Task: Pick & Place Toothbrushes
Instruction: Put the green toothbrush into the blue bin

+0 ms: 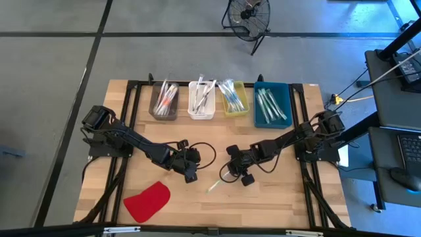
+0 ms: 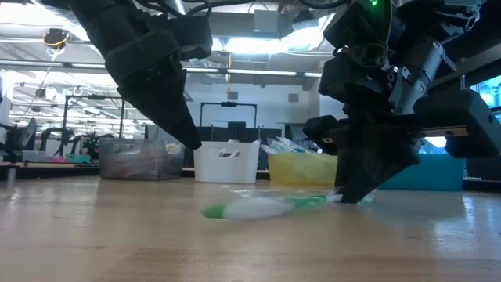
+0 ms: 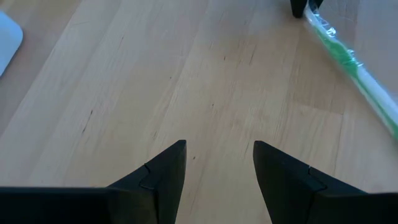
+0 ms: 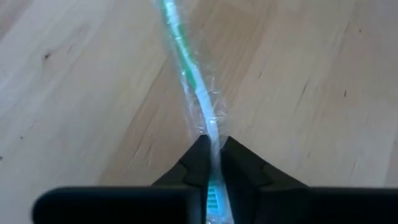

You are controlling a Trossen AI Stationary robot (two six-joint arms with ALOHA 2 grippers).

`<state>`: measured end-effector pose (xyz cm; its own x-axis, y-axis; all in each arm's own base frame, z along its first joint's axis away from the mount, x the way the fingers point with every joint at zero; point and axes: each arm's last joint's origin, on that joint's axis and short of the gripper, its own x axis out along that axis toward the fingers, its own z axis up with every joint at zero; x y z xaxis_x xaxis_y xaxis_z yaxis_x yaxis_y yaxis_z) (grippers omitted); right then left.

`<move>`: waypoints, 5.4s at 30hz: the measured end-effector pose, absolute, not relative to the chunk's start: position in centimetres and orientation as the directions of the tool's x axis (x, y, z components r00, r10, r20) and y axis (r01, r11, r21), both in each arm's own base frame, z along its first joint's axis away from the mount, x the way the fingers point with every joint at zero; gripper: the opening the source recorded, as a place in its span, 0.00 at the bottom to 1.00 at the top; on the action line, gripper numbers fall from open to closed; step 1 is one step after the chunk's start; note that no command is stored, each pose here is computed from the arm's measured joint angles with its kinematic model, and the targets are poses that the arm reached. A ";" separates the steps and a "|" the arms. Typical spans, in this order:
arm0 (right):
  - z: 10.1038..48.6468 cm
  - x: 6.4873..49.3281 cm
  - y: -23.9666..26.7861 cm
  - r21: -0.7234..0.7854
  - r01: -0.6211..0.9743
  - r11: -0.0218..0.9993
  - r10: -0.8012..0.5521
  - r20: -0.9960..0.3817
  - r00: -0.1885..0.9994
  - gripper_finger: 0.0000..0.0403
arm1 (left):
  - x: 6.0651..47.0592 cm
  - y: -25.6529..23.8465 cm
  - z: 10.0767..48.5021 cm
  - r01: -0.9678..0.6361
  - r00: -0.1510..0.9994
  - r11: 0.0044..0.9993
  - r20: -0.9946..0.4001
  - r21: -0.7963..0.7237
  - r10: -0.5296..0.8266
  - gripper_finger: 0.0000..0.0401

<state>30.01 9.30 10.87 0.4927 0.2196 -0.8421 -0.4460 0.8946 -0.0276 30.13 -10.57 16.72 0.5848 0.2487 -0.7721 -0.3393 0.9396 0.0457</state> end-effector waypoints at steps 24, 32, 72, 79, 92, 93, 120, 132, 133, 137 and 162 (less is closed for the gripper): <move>13.0 27.9 8.7 0.022 -0.391 0.920 0.194 -0.892 0.408 0.04 | 30.1 -10.5 16.7 -0.326 0.582 0.944 -0.774 0.060 0.250 0.45; 14.4 27.4 8.3 0.023 -0.368 0.930 0.185 -0.892 0.413 0.04 | 30.1 -10.5 16.7 -0.325 0.581 0.944 -0.775 0.059 0.249 0.45; 20.5 18.7 -0.6 -0.241 0.592 0.769 -0.564 -0.693 0.450 0.05 | 30.2 -10.6 16.7 -0.301 0.586 0.951 -0.775 0.064 0.238 0.45; 20.3 17.9 -2.9 -0.235 0.784 0.574 -0.684 -0.665 0.301 0.05 | 30.2 -10.6 16.7 -0.301 0.585 0.951 -0.775 0.064 0.238 0.45; 20.1 16.6 -6.8 -0.188 0.893 0.409 -0.674 -0.722 0.156 0.06 | 30.1 -10.6 16.7 -0.301 0.584 0.952 -0.776 0.065 0.238 0.45; 20.1 16.5 -7.1 -0.185 0.898 0.398 -0.670 -0.728 0.147 0.06 | 30.1 -10.6 16.7 -0.301 0.584 0.951 -0.776 0.065 0.238 0.45; 18.7 14.0 -11.2 -0.110 0.941 0.320 -0.454 -0.889 0.051 0.06 | 30.1 -10.6 16.7 -0.298 0.582 0.952 -0.779 0.063 0.234 0.45; 16.4 15.3 -12.1 -0.164 0.923 0.348 -0.401 -0.916 -0.011 0.07 | 30.2 -10.6 16.8 -0.288 0.590 0.955 -0.773 0.067 0.232 0.45; 16.3 15.3 -12.2 -0.165 0.923 0.349 -0.399 -0.917 -0.014 0.07 | 30.3 -10.7 16.8 -0.277 0.602 0.958 -0.763 0.074 0.233 0.45; 15.7 15.6 -12.4 -0.162 0.920 0.357 -0.380 -0.925 -0.015 0.05 | 31.0 -11.2 17.7 -0.195 0.688 0.976 -0.696 0.097 0.207 0.45; 15.4 15.7 -12.5 -0.170 0.879 0.445 -0.346 -0.938 -0.006 0.50 | 31.8 -8.8 19.2 -0.106 0.723 0.987 -0.672 0.120 0.159 0.45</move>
<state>15.68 -12.55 15.41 -0.0063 -0.3458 -0.9383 0.8793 0.4449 -0.1699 31.81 -8.76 19.21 0.7228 0.1593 -0.6725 -0.1064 0.9871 0.1196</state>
